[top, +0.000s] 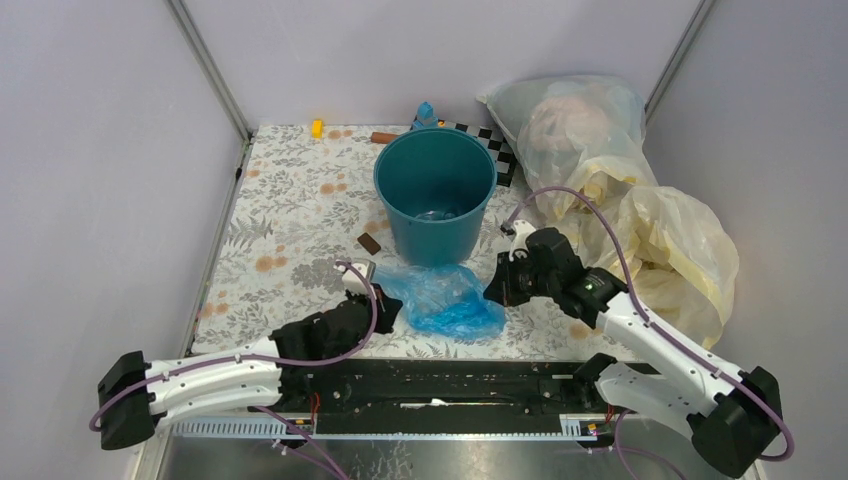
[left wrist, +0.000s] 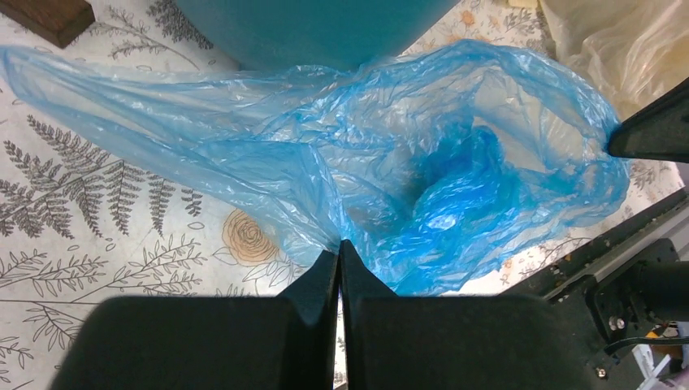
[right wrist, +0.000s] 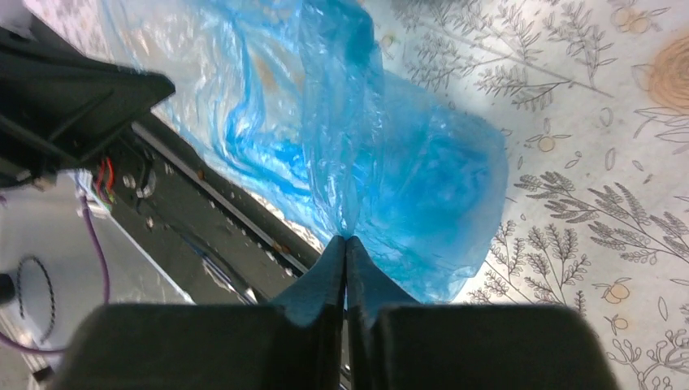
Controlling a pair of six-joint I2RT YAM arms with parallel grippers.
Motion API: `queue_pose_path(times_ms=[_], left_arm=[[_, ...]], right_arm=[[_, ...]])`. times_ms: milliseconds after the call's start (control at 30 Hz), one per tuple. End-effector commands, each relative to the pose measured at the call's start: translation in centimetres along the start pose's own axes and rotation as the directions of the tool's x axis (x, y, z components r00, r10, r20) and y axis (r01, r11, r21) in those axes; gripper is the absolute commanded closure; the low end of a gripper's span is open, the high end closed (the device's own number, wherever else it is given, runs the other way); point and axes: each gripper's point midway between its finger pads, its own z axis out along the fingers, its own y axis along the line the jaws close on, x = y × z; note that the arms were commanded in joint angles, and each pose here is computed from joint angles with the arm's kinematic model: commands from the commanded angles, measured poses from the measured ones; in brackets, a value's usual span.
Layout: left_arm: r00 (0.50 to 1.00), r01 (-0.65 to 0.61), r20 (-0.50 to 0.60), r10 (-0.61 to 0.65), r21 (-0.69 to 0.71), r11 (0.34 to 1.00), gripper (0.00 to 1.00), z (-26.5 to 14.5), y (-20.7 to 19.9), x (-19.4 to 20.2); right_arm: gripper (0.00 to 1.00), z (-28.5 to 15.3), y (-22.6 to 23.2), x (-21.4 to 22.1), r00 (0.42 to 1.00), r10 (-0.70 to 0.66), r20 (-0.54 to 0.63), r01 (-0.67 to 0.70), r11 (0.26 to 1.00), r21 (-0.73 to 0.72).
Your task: Put the trash bags into the trash bin
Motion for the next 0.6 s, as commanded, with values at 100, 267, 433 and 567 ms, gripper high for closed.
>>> queue_pose_path(times_ms=[100, 267, 433, 567], left_arm=[[0.999, 0.035, 0.023, -0.035, 0.000, 0.999, 1.00, -1.2, -1.9, -3.4], [0.997, 0.053, 0.049, -0.053, -0.003, 0.999, 1.00, -3.1, -2.1, -5.6], [0.996, 0.074, 0.042, -0.075, 0.037, 0.997, 1.00, -4.1, -3.0, -6.6], [0.996, 0.084, 0.008, -0.084, 0.066, 0.994, 1.00, -4.1, -4.0, -6.4]], right_arm=[[1.00, -5.2, -1.3, -5.5, 0.961, -0.033, 0.274, -0.020, 0.981, 0.192], [1.00, -10.6, -4.4, -7.7, 0.884, -0.039, 0.465, -0.158, 0.912, 0.378], [1.00, -11.9, -3.9, -7.9, 0.871, -0.039, 0.490, -0.163, 0.918, 0.363], [1.00, -9.6, -3.0, -6.8, 0.918, -0.012, 0.397, -0.123, 0.942, 0.314]])
